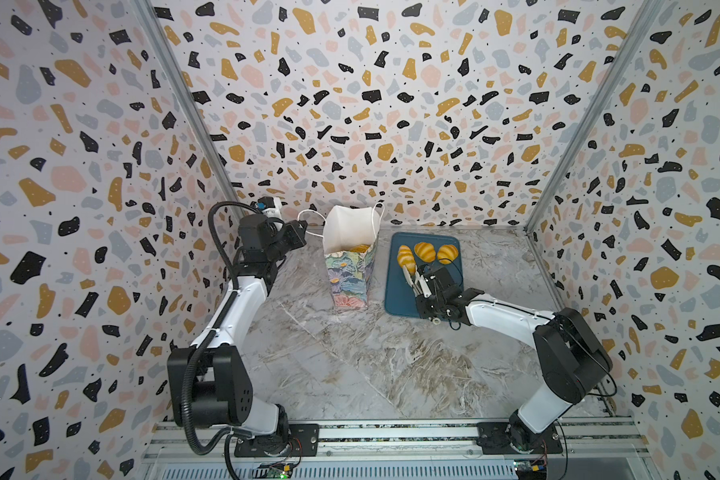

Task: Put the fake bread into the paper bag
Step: 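Close the tongs on the small striped croissant with the right gripper, then lift the small croissant in the tongs off the tray with the right gripper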

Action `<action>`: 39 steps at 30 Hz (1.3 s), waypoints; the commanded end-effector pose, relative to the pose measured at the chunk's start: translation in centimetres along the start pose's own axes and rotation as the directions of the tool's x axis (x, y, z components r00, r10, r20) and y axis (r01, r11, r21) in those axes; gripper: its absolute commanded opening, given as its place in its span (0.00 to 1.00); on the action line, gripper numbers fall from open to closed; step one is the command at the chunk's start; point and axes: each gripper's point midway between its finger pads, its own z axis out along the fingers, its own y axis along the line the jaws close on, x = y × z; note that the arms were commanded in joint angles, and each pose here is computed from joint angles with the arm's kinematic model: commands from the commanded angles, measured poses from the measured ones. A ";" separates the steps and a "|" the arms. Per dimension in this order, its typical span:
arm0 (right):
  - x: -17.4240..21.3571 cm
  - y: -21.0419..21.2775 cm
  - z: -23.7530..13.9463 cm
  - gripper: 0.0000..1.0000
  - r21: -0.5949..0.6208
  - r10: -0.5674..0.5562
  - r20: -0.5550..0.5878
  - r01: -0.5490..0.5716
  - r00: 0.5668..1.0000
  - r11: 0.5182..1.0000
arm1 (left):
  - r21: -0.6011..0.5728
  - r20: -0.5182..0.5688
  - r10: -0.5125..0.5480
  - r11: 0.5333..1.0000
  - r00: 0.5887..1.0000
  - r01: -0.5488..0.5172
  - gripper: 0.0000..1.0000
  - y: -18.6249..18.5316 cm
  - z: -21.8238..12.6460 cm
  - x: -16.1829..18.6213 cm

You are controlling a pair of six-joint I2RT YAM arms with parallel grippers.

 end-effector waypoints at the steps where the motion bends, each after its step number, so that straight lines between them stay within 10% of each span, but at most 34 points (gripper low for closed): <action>1: -2.3 0.5 -2.1 0.20 -0.037 0.028 0.100 -0.025 0.995 0.999 | 0.024 0.044 0.031 0.999 0.999 -0.032 0.00 -1.0 -0.7 -1.0; 39: -6.7 3.1 -9.9 0.17 -0.232 0.138 0.323 -0.063 0.936 0.971 | 0.018 0.036 0.029 0.999 0.999 -0.030 0.00 -0.7 -0.5 -0.7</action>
